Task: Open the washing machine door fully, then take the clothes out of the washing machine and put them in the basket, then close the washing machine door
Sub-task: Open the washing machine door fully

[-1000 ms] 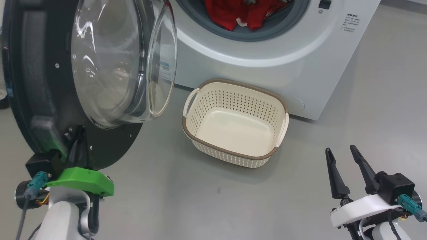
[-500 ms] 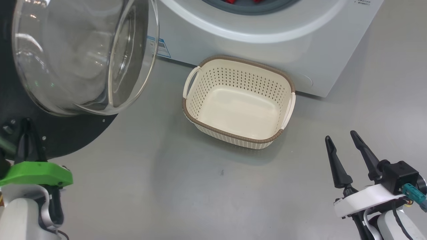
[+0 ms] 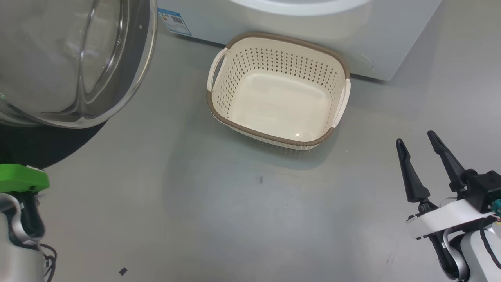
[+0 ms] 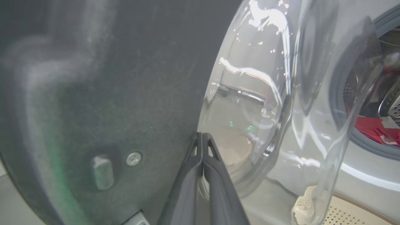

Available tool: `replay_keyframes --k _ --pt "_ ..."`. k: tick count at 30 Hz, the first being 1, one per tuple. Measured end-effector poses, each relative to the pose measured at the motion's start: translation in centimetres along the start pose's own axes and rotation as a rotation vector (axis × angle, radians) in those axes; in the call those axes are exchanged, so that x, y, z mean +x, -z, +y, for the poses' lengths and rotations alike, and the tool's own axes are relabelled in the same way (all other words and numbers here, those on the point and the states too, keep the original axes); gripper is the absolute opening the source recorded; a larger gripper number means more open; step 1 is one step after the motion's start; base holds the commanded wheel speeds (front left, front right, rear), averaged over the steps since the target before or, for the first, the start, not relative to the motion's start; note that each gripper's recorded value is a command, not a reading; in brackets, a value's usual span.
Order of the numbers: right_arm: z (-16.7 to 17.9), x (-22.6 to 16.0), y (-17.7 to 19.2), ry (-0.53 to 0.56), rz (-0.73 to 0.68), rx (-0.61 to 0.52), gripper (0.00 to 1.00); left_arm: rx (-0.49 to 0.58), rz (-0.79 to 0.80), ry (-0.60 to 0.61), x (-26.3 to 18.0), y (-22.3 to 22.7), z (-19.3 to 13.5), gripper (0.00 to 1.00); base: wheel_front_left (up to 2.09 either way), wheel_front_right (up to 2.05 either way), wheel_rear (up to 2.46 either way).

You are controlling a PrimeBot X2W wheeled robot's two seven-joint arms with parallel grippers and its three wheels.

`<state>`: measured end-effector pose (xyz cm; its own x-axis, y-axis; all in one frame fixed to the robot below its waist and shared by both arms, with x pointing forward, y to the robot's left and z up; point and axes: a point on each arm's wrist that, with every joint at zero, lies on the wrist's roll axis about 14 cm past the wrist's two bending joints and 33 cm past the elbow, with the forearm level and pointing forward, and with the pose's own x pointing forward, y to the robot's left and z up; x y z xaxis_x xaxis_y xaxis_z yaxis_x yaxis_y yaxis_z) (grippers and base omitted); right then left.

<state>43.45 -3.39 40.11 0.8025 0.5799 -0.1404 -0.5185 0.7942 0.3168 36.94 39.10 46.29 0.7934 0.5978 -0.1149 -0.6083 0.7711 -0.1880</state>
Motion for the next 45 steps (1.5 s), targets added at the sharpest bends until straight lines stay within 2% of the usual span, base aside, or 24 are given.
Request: replay_keyframes --k 11,28,36,40,45 --pt "-1.9 0.9 1.9 0.006 0.044 0.005 1.00 0.020 0.019 -0.089 2.6 0.6 2.7 0.00 0.00 0.00 0.00" --pt "-1.2 0.7 1.6 -0.006 0.044 -0.005 1.00 0.020 0.038 -0.083 2.3 1.0 3.3 0.00 0.00 0.00 0.00" --pt "0.1 0.2 0.3 -0.002 0.013 0.010 1.00 0.009 0.035 0.017 1.1 0.5 1.3 0.00 0.00 0.00 0.00" --pt "1.2 -0.2 -0.9 0.003 -0.022 0.024 1.00 0.039 0.040 0.073 -0.4 0.7 0.5 0.00 0.00 0.00 0.00" --pt "2.1 -1.0 -2.3 0.013 -0.061 0.026 1.00 0.011 0.037 0.126 -2.0 0.7 -0.6 0.00 0.00 0.00 0.00"
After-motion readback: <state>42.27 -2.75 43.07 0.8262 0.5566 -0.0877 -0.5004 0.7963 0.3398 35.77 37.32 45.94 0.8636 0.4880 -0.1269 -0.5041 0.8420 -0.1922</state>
